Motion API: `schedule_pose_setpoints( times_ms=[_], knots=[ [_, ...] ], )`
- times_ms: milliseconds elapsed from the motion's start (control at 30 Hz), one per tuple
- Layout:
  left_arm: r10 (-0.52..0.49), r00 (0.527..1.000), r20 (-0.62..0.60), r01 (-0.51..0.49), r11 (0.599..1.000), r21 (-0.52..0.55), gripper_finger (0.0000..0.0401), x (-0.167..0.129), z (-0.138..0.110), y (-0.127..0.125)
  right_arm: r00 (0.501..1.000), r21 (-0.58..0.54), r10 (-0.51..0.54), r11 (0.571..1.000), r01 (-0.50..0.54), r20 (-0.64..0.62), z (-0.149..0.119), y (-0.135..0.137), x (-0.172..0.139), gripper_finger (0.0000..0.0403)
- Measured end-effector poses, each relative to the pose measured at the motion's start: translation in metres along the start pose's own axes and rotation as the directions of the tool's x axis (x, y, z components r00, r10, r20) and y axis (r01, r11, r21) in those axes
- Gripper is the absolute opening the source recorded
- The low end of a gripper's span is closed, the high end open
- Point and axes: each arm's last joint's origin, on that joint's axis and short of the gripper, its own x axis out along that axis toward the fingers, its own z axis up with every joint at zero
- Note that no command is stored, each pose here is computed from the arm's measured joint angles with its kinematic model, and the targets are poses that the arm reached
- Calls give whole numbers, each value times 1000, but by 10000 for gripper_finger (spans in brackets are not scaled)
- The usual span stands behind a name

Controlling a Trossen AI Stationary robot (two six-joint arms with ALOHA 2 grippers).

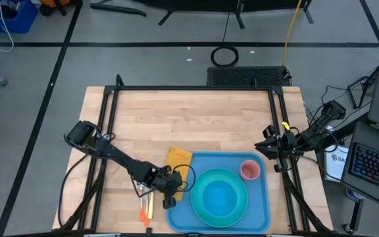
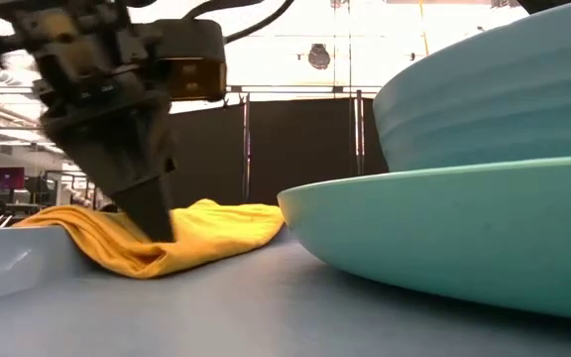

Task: Set up tray
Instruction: Put the yellow table napkin on the blue serving tray to the left of the light blue plate

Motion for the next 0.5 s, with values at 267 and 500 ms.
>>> schedule_pose_setpoints(
  times_ms=[267, 500],
  knots=[
    [-71, 996, 48, 74, 995, -72, 31, 0, 12, 2, 1000, 0, 0, 1000, 0, 0, 0, 0, 0, 43],
    [-107, 991, 76, 107, 994, 4, 4, -3, 14, -4, 1000, 0, 0, 1000, 0, 0, 0, 0, 0, 43]
  ],
)
